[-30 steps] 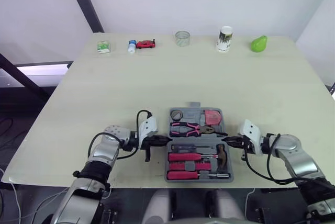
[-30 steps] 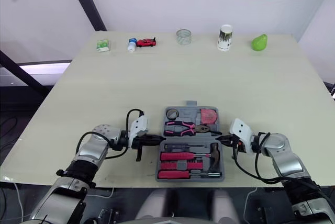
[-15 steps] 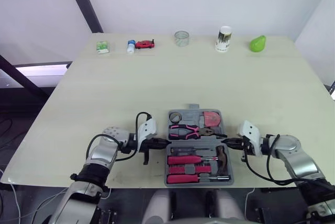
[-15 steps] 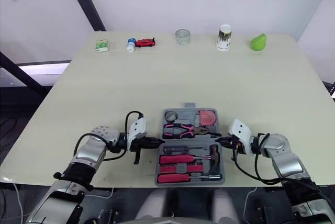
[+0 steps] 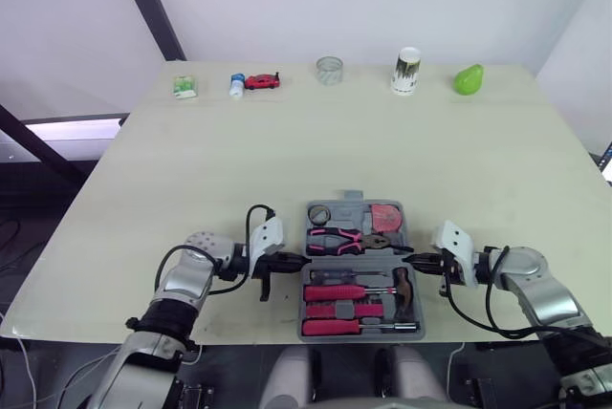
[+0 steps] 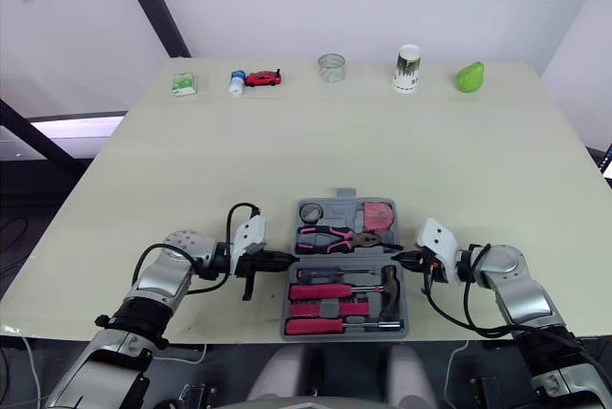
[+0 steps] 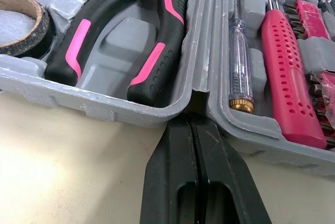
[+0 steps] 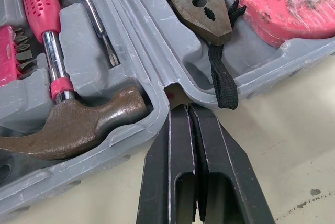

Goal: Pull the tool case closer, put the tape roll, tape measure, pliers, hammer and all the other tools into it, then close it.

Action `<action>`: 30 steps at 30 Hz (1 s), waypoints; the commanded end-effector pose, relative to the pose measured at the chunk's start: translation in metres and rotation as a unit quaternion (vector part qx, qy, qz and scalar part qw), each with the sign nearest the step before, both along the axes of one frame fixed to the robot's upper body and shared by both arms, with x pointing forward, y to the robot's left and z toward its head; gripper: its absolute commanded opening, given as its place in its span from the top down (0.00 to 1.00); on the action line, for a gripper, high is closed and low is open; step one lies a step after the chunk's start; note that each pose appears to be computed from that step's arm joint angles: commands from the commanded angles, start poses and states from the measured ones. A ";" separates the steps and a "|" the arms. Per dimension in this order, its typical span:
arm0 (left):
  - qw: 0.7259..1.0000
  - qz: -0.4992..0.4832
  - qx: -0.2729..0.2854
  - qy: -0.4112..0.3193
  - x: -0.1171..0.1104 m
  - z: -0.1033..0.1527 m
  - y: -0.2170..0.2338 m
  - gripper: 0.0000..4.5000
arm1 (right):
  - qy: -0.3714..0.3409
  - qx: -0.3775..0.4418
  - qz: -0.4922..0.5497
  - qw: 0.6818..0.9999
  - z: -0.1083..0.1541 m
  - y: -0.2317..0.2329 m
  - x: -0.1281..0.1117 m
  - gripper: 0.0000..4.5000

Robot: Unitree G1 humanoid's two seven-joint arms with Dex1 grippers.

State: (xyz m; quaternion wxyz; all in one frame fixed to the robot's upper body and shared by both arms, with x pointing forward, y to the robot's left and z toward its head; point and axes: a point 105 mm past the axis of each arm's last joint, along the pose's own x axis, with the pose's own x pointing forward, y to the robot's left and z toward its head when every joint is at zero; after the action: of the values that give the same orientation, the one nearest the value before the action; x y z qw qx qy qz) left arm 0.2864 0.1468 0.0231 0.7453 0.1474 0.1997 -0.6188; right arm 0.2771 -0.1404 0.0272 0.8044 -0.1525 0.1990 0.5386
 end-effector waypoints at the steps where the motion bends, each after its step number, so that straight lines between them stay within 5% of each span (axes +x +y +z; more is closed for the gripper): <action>1: 0.999 -0.036 -0.015 0.000 -0.008 0.001 -0.015 1.00 | -0.004 0.038 0.059 0.998 0.010 0.029 -0.012 0.99; 30: 0.999 0.022 -0.005 -0.038 0.004 0.019 0.018 1.00 | -0.069 0.020 -0.021 0.997 0.022 -0.013 0.008 0.99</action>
State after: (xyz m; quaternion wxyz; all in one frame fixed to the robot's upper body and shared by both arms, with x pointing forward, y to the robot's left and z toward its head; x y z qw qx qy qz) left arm 0.2866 0.1596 0.0287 0.7576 0.1524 0.1953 -0.6038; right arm 0.2784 -0.1444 0.0325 0.8169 -0.1630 0.1673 0.5273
